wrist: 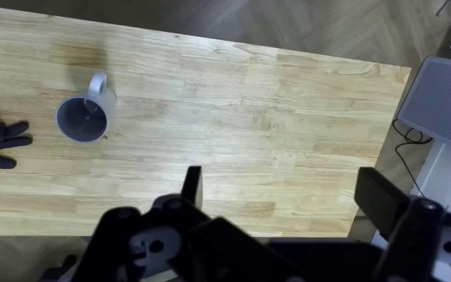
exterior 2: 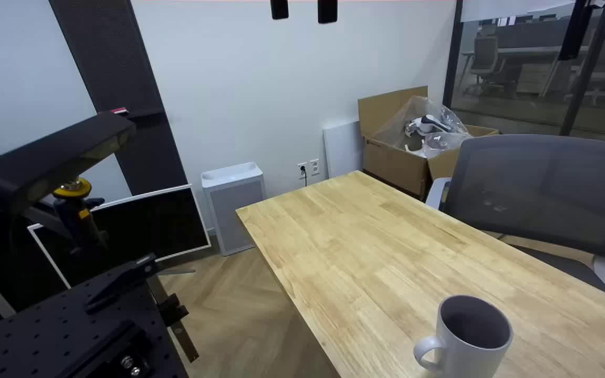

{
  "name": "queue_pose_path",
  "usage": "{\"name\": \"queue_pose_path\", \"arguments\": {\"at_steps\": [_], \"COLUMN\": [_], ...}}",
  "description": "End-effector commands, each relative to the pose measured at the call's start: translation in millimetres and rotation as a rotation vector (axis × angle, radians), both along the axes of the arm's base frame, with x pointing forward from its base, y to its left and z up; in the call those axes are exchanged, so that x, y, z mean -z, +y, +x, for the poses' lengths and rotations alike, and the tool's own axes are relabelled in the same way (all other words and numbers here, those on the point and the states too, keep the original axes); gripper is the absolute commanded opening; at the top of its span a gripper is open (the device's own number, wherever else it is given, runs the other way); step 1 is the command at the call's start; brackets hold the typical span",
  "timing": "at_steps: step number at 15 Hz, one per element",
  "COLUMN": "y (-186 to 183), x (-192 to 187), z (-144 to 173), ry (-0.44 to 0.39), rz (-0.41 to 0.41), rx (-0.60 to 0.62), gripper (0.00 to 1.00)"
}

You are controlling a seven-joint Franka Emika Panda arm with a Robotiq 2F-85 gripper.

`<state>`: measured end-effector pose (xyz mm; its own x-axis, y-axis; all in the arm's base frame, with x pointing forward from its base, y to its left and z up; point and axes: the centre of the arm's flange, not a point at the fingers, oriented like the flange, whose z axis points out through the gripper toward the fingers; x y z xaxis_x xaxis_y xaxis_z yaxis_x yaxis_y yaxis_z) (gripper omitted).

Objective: Move the white mug backwards

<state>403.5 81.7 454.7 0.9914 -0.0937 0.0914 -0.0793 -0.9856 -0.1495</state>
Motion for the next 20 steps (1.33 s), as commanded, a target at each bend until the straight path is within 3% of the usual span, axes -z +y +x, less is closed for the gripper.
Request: {"name": "queue_pose_path", "arguments": {"at_steps": [1, 15, 20], "y": [0.0, 0.0, -33.6], "x": [-0.1, -0.4, 2.3], "z": [0.1, 0.4, 5.4], "ry": [-0.001, -0.003, 0.007], "rz": [0.000, 0.000, 0.013], "rx": [0.000, 0.000, 0.037], "gripper": [1.00, 1.00, 1.00]}}
